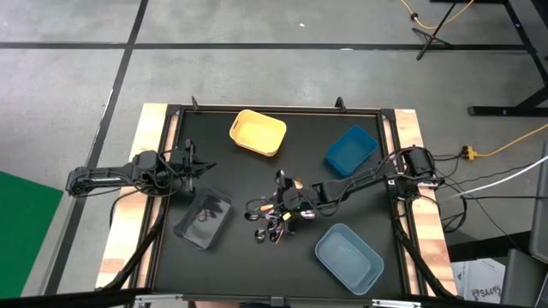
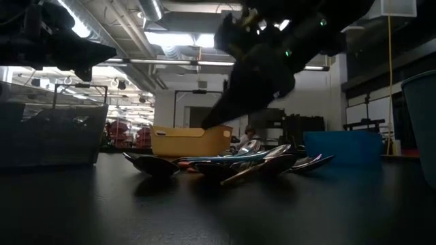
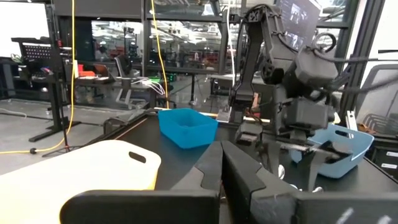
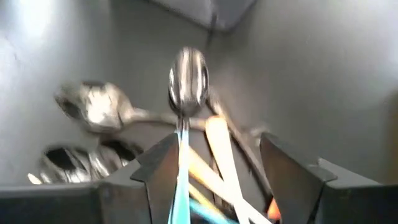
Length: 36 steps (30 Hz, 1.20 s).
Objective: Sort silverware by color (type)
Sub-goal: Put the light blue spoon into the blue bin
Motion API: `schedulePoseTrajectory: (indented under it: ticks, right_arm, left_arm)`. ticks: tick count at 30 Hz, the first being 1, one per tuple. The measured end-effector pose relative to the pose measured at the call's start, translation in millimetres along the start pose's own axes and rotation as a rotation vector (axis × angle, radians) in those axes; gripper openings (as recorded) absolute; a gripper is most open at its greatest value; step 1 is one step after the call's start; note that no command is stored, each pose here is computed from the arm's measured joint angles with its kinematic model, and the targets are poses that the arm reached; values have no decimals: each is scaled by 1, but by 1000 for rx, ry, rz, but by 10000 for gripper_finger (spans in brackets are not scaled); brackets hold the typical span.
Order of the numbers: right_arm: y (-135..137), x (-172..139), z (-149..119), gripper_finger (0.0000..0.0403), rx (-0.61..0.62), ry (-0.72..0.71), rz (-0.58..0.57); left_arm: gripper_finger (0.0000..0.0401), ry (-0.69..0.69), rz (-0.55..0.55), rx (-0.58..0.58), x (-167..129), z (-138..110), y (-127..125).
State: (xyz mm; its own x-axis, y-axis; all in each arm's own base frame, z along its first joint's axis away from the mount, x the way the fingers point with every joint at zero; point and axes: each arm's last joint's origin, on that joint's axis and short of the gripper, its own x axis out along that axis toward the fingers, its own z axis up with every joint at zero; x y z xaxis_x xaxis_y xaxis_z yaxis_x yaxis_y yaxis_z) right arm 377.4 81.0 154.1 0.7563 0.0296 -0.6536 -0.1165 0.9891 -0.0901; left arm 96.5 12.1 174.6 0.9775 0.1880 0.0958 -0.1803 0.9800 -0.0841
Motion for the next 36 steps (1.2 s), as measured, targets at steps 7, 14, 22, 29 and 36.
schedulePoseTrajectory:
  ticks: [7, 14, 22, 29, 36]
  right_arm:
    - [1, 4, -3, 215, 1, 7, 7]
    - [1, 6, -4, 215, 0, 11, -1]
    - [2, 12, -9, 215, -9, 27, -1]
    - [0, 17, -15, 215, -1, 50, 7]
    - [-6, 23, -18, 215, 62, 59, 37]
  left_arm:
    - [0, 4, 0, 1, 0, 0, 0]
    - [0, 9, 1, 1, 0, -1, 0]
    - [0, 9, 1, 1, 0, -1, 0]
    - [0, 11, 4, 1, 0, -1, 0]
    - [0, 11, 4, 1, 0, -1, 0]
